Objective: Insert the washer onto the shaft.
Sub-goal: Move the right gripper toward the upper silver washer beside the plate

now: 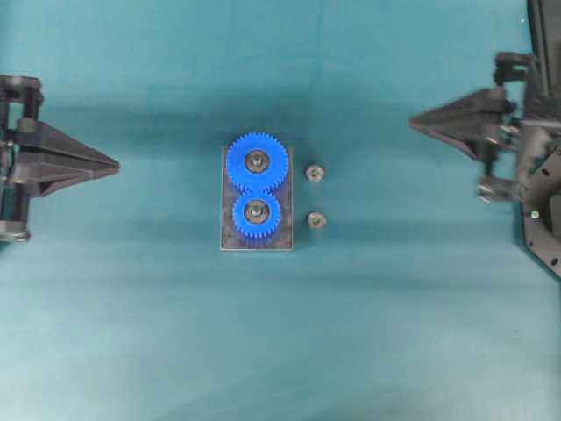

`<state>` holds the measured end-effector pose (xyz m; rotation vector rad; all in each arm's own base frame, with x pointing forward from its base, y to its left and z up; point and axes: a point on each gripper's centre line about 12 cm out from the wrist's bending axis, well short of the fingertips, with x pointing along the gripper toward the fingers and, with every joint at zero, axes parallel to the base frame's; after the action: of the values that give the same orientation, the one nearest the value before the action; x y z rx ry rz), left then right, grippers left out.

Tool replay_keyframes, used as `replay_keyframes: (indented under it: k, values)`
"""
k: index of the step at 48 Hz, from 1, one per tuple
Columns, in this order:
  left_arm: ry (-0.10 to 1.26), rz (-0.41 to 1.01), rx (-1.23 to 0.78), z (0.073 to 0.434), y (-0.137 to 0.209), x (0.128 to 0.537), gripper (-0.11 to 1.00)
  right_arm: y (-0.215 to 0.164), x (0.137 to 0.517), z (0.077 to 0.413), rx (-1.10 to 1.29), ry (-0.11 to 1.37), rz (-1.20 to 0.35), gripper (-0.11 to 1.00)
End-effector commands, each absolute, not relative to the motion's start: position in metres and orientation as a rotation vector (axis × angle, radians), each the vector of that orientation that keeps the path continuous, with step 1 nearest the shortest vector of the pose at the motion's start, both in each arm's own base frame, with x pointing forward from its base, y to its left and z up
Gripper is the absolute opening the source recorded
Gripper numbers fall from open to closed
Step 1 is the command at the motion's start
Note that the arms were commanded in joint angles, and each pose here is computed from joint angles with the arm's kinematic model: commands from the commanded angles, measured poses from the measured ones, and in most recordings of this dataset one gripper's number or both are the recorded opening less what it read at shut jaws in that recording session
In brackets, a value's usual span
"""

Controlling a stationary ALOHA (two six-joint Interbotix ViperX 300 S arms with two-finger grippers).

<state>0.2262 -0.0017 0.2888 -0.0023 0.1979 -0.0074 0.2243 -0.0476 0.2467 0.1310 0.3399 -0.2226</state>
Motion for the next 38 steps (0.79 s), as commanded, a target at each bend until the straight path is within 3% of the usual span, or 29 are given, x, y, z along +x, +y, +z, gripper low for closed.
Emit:
replay_keyframes:
  k: [1,11,30,34,38]
  values:
    - [0.172,-0.003,-0.023,0.303,-0.001,0.232,0.00,-0.054,0.240,0.236,0.136,0.385,-0.238,0.01]
    - [0.206,-0.001,-0.039,0.311,-0.001,0.238,0.00,-0.061,0.263,0.204,0.148,0.478,-0.249,0.01]
    - [0.356,0.002,-0.031,0.284,-0.001,0.255,0.00,-0.065,0.307,0.156,0.154,0.653,-0.234,0.02]
    - [0.385,0.001,-0.029,0.276,-0.002,0.259,0.00,-0.064,0.313,0.153,0.147,0.659,-0.227,0.10]
    - [0.416,0.003,-0.029,0.268,-0.001,0.263,0.00,-0.062,0.316,0.149,0.138,0.650,-0.220,0.28]
